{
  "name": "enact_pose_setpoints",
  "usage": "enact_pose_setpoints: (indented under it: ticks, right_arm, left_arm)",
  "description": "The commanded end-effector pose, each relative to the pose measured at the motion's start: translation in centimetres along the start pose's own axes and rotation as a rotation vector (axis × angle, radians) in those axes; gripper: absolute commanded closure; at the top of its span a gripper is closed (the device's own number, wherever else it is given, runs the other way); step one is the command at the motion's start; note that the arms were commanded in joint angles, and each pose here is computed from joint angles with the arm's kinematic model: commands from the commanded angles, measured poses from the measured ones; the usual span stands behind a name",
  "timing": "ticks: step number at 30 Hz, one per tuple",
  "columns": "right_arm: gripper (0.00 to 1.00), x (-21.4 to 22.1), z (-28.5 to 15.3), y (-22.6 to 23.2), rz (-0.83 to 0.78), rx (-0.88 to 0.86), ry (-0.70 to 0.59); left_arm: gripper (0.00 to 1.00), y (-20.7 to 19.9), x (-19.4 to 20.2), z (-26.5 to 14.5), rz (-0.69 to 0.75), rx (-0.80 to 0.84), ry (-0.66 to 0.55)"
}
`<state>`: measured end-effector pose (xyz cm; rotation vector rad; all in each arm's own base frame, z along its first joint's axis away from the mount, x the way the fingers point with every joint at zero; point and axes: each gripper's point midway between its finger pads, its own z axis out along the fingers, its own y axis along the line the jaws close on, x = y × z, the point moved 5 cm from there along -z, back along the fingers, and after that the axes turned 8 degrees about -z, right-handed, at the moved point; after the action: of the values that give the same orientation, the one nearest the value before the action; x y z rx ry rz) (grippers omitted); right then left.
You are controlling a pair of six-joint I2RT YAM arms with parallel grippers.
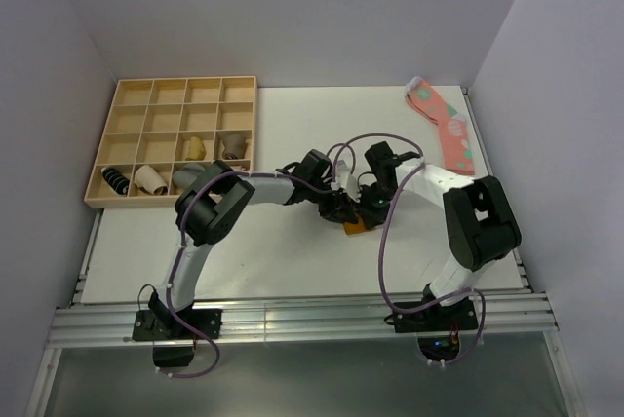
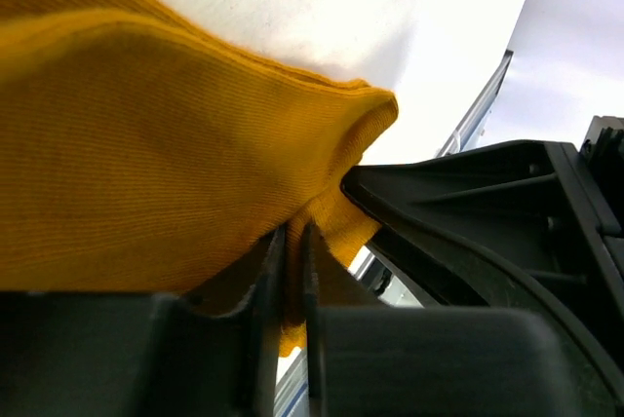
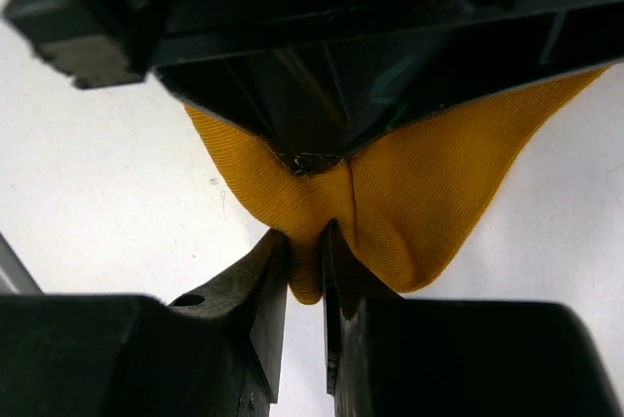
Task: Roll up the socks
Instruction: Roll the sock at the center of the board.
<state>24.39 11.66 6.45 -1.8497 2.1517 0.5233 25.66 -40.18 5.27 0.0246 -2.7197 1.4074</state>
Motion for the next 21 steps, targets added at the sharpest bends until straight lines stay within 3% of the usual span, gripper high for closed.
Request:
enact_pose_setpoints:
  ticks: [1,8,13,21]
  right_arm:
    - [0.94,0.4,1.1,0.9,0.048,-0.091,0.031]
    - [0.95,0.0,1.1,1.4,0.070,-0.191,0.006]
    - [0.96,-0.4,0.7,1.0,0.087,-0.215,-0.009]
    - [0.97,-0.1,0.7,0.4,0.111,-0.180,-0.007]
  left_arm:
    - [0.82,3.6,1.0,0.2,-0.040,-0.143,-0.039]
    - [0.61,2.2,0.7,-0.9,-0.047,-0.057,-0.153]
    - [0.59,2.1,0.4,-1.8,-0.067,-0.045,-0.246]
    - [0.58,3.1,-1.1,-3.5,-0.117,-0.184,-0.444]
